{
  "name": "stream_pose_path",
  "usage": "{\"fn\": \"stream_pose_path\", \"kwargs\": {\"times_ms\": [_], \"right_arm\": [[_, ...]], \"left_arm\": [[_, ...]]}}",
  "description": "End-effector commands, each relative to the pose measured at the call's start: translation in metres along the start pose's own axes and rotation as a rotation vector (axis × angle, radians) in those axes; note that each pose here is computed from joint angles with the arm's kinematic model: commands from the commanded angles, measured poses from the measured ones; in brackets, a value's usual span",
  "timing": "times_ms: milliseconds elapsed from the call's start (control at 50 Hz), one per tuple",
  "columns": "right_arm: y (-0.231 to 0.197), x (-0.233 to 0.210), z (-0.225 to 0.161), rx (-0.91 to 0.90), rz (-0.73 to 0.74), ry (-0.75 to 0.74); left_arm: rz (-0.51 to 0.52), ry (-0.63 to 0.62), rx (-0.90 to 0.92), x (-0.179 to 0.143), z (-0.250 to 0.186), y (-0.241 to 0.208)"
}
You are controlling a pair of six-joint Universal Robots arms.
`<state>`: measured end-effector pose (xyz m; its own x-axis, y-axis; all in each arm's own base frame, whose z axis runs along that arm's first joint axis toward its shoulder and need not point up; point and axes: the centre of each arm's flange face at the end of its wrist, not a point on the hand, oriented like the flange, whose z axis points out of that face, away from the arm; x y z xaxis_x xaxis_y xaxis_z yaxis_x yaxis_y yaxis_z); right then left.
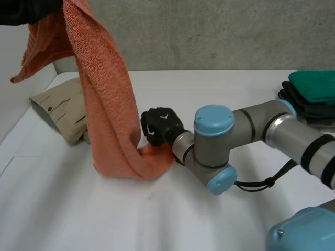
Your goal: Fold the laundry.
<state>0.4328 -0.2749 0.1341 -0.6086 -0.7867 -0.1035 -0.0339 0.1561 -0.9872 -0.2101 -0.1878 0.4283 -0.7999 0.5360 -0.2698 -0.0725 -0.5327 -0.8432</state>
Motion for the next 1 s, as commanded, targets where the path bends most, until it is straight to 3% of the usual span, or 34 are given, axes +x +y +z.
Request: {"fn": "stream_pose_path", "kwargs": {"times_ms": [20, 120, 200, 260, 420, 520, 600, 660, 800, 920, 1000], "right_arm": [[-0.063, 0.045, -0.027, 0.048, -0.059, 0.140], [-0.124, 0.086, -0.064, 0.111, -0.268, 0.295], [-0.127, 0.083, -0.078, 0.032, -0.347, 0.274], [-0.119, 0.079, -0.080, -0.038, -0.323, 0.225], [-0.058, 0.055, -0.071, -0.334, -0.113, -0.083], [-0.014, 0.013, -0.069, -0.471, 0.001, -0.297], [0.006, -0.007, -0.065, -0.491, 0.014, -0.312], [0.007, -0.006, -0.054, -0.430, 0.008, -0.258], [-0.069, 0.065, -0.040, -0.051, 0.012, 0.216], [-0.142, 0.094, -0.086, 0.147, -0.251, 0.377], [-0.164, 0.098, -0.116, 0.243, -0.411, 0.448]], "left_arm": [[0.000, -0.072, 0.003, -0.015, 0.003, 0.002], [-0.016, -0.123, -0.022, -0.031, 0.004, 0.011], [-0.057, -0.110, -0.047, -0.031, 0.003, 0.017], [-0.077, -0.097, -0.055, -0.029, 0.002, 0.018], [-0.073, -0.090, -0.042, -0.024, -0.002, 0.008], [-0.066, -0.084, -0.034, -0.023, -0.003, 0.005], [-0.069, -0.085, -0.040, -0.023, -0.003, 0.006], [-0.075, -0.089, -0.053, -0.023, -0.003, 0.010], [-0.082, -0.121, -0.105, -0.032, -0.002, 0.025], [-0.109, -0.190, -0.245, -0.056, -0.005, 0.066], [-0.168, -0.192, -0.387, -0.057, -0.011, 0.106]]}}
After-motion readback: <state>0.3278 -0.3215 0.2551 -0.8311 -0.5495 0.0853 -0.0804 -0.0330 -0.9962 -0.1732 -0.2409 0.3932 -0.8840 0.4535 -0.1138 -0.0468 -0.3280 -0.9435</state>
